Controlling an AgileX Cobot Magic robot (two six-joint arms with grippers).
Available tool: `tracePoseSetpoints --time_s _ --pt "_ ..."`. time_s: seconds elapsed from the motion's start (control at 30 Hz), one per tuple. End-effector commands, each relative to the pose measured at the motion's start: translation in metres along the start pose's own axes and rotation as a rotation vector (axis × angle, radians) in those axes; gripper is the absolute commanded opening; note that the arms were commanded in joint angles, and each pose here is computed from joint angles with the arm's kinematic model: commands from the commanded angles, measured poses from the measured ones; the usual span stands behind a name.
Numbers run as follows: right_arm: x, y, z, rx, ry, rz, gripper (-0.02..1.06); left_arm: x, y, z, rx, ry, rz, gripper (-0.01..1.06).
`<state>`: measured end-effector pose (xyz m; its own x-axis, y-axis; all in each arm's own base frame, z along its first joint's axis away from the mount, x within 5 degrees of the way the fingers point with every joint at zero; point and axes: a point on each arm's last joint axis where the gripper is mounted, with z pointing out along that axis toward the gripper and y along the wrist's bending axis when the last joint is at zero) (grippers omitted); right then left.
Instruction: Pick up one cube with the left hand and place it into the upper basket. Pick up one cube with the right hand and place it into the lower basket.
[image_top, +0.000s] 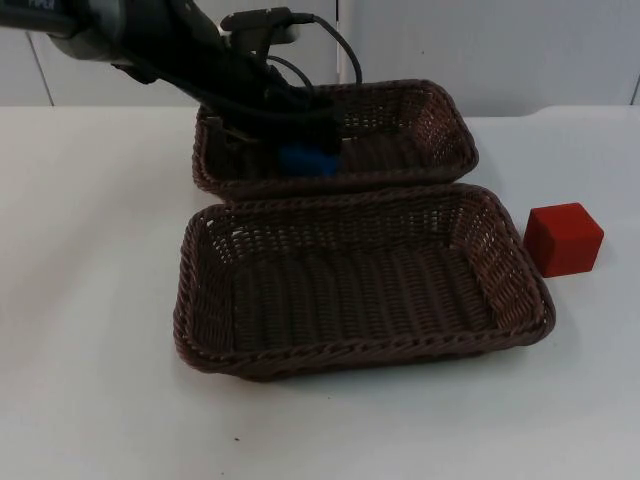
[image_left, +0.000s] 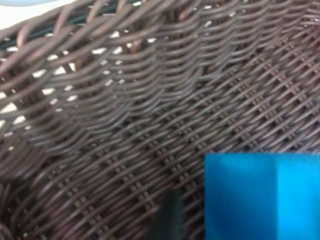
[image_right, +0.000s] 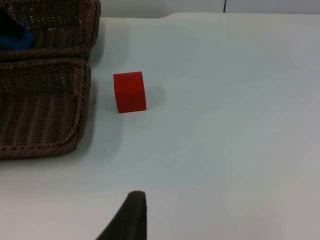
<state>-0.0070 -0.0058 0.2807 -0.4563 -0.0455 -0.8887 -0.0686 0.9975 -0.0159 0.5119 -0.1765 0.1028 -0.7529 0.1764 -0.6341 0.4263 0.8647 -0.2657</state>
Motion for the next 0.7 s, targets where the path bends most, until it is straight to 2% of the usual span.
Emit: tracePoseSetpoints --time_s 0.0,0.1,0.67 --pt "0.0 0.0 0.0 0.006 -0.003 -0.001 1.05 -0.005 -0.007 -0.006 0.02 -0.001 0.009 0.89" --pt "0.0 0.0 0.0 0.006 -0.003 -0.001 1.05 -0.017 -0.012 -0.019 0.025 -0.026 0.023 0.96" --pt "0.0 0.0 0.0 0.006 -0.003 -0.001 1.05 -0.083 -0.049 -0.127 0.051 -0.217 0.103 0.95"
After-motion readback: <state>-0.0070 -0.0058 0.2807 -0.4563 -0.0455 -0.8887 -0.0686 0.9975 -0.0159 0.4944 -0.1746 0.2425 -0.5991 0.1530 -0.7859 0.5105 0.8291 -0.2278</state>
